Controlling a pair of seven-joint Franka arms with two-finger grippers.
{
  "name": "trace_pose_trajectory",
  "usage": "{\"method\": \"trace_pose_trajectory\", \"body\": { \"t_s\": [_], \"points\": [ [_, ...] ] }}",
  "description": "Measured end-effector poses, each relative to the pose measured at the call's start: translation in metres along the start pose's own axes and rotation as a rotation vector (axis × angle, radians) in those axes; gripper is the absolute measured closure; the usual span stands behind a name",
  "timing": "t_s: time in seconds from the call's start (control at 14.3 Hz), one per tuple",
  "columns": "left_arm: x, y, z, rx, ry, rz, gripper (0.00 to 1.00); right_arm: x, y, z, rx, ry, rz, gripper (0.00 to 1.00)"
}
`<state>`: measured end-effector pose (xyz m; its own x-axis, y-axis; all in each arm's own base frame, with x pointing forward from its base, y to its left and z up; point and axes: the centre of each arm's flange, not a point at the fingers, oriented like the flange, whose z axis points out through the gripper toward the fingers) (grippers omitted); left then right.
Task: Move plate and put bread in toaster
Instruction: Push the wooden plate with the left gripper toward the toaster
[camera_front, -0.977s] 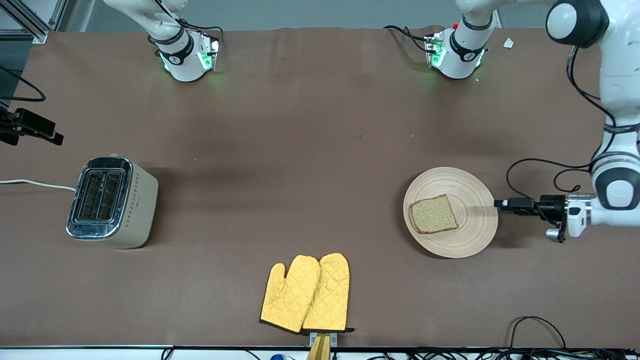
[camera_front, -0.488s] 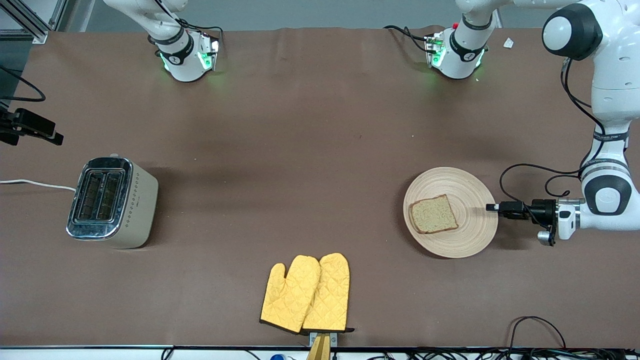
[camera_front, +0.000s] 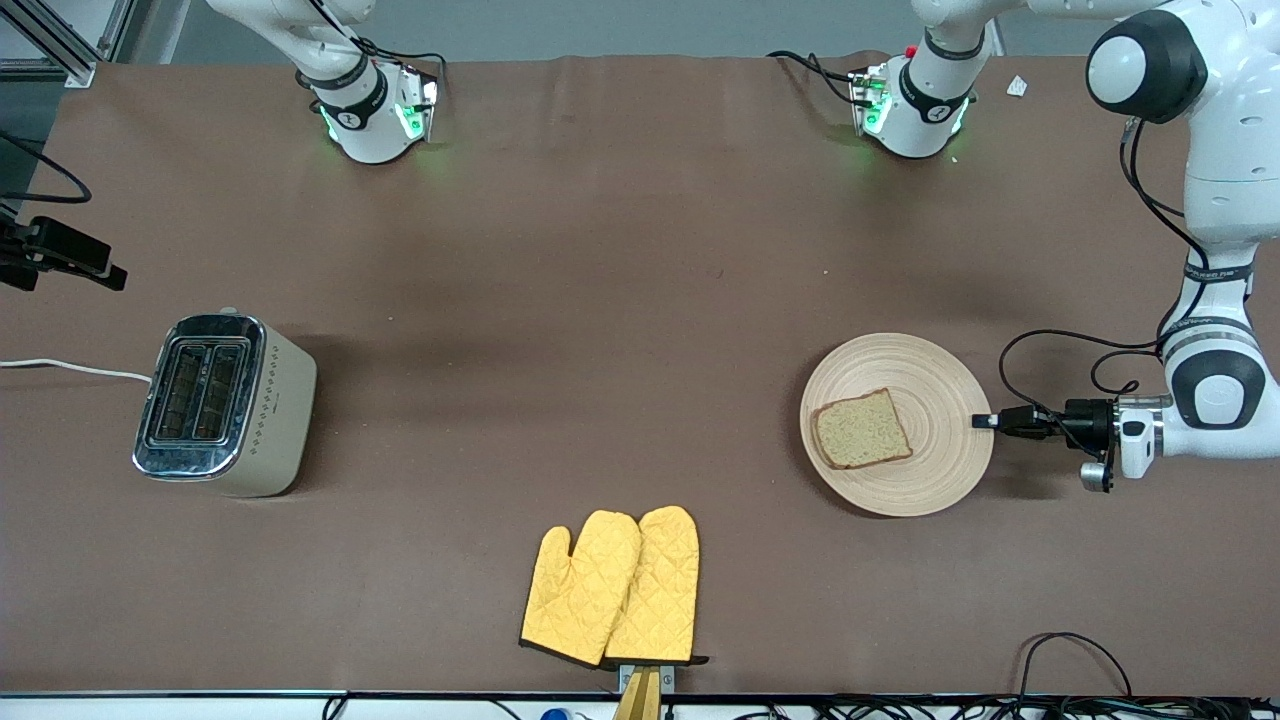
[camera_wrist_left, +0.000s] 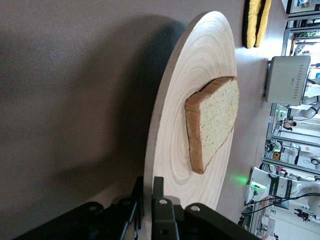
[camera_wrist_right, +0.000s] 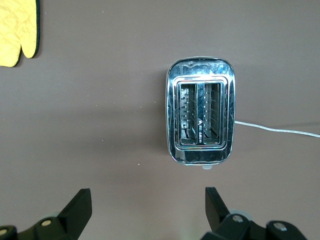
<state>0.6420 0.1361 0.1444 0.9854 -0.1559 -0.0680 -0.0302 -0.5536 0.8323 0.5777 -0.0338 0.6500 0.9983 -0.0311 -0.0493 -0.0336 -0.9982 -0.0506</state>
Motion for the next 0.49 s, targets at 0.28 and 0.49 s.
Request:
{"method": "trace_pose_trajectory", "body": {
  "t_s": [0.28,0.49],
  "points": [
    [0.038,0.07,0.029,-0.057,-0.017,0.022,0.91,0.0,0.0,0.0,0.0,0.0,0.0,0.0],
    [0.078,0.183,0.099,-0.105,-0.031,-0.02,0.91,0.0,0.0,0.0,0.001,0.0,0.0,0.0]
  ]
}}
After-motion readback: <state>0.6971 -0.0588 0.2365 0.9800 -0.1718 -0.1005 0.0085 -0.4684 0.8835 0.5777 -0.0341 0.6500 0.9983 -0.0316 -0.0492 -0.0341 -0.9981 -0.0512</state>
